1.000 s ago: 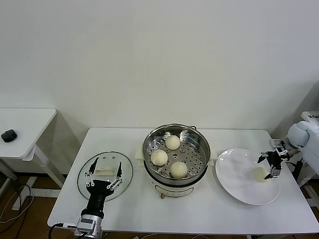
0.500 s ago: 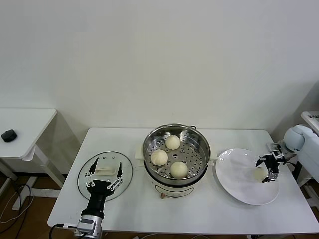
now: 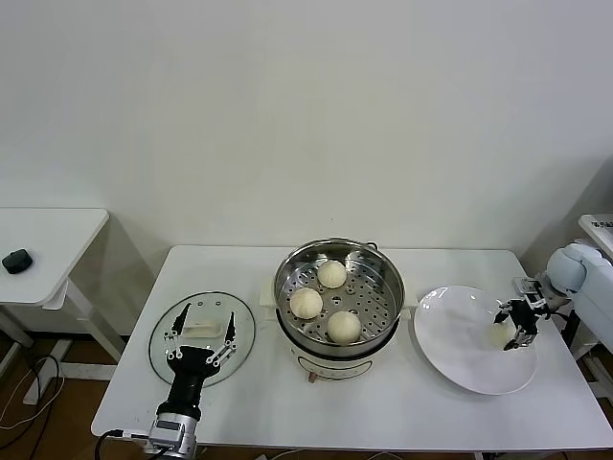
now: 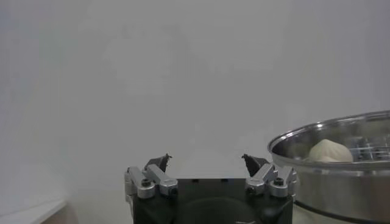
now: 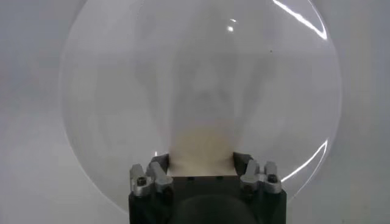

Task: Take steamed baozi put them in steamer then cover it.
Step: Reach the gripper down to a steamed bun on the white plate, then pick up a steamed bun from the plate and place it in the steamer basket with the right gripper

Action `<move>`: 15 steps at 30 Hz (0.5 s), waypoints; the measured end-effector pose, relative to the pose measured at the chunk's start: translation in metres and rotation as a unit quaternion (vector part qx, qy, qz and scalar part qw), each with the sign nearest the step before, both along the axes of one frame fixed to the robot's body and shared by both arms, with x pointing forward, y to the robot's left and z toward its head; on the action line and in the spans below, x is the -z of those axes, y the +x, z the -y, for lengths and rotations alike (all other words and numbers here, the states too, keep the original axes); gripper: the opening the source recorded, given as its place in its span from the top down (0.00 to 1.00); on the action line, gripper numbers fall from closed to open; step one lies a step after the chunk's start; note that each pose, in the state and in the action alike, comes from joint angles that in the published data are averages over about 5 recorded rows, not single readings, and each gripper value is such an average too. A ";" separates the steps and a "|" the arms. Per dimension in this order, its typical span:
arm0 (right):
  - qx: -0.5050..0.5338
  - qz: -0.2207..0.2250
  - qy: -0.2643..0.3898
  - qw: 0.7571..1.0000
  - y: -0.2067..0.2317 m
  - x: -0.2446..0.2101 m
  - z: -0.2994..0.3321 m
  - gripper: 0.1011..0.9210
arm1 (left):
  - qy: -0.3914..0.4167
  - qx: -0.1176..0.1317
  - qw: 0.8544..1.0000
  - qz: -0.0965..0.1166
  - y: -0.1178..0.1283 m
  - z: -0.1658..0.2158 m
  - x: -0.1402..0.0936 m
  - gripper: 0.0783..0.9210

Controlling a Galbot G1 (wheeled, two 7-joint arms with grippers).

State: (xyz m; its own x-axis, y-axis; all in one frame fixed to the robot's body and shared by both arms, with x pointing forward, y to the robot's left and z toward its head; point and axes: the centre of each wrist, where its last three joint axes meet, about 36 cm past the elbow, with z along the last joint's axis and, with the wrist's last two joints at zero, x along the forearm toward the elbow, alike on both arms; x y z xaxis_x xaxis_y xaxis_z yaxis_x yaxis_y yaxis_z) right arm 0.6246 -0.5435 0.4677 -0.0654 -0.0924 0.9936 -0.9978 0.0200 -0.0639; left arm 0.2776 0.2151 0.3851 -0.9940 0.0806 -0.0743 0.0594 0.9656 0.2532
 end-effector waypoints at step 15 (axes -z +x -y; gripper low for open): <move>-0.051 0.018 0.020 0.998 0.035 -0.108 -0.054 0.33 | -0.002 0.005 1.000 0.007 0.003 0.004 -0.006 0.12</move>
